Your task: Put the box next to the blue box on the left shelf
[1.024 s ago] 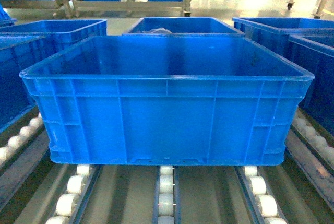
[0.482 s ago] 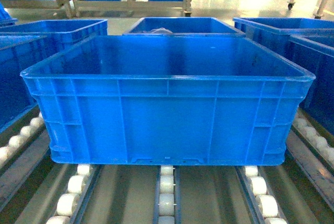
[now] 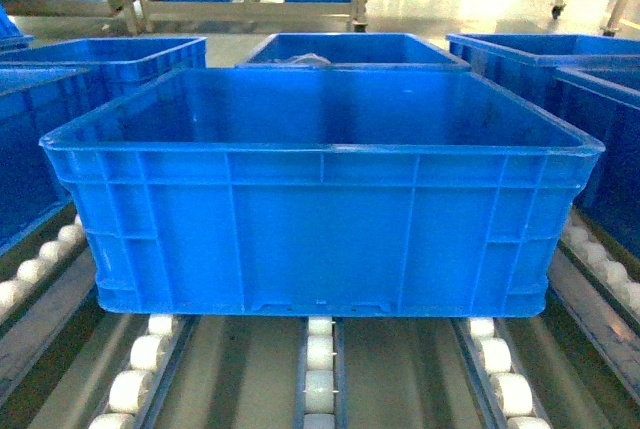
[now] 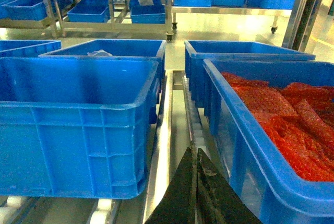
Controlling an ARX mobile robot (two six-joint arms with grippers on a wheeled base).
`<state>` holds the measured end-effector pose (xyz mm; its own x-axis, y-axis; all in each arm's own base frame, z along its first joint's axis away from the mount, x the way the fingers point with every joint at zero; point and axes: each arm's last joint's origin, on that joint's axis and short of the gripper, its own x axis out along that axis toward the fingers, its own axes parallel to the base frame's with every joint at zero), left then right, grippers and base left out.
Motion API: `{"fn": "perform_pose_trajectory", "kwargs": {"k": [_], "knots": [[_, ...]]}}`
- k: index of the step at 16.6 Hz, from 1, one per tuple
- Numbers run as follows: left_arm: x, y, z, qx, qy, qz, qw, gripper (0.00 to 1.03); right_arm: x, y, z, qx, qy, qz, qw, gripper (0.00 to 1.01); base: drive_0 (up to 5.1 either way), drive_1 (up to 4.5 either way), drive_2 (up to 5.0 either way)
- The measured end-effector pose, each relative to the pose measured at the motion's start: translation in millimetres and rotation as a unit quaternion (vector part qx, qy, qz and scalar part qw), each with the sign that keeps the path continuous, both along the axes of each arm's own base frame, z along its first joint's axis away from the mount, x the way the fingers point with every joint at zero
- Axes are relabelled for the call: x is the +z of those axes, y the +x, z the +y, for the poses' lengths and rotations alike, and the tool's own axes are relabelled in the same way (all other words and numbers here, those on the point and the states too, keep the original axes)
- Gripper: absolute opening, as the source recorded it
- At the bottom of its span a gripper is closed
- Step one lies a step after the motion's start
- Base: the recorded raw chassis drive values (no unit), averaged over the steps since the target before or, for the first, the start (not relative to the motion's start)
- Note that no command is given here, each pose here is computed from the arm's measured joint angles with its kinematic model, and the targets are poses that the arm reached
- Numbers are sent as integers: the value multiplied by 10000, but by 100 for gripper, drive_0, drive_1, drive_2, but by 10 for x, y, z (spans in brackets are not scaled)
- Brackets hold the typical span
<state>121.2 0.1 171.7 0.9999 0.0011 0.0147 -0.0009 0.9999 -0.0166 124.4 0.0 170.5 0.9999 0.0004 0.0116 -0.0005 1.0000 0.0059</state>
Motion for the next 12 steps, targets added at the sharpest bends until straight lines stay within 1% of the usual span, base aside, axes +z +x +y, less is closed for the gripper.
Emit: {"fn": "perform_pose_trajectory", "kwargs": {"k": [8, 9, 10, 11, 12], "knots": [[-2, -131, 0, -2, 2, -11, 10000, 1, 4, -148, 0, 0, 0, -15, 10000, 1, 0, 0, 0], [-36, -179, 0, 4, 0, 128, 9999, 1, 4, -159, 0, 0, 0, -27, 10000, 1, 0, 0, 0], [-54, -234, 0, 6, 0, 149, 9999, 1, -11, -172, 0, 0, 0, 42, 10000, 1, 0, 0, 0], [-23, -239, 1, 23, 2, 13, 10000, 1, -59, -252, 1, 13, 0, 212, 9998, 1, 0, 0, 0], [-46, -238, 0, -4, 11, 103, 9999, 1, 1, -275, 0, -2, 0, -88, 10000, 1, 0, 0, 0]]}}
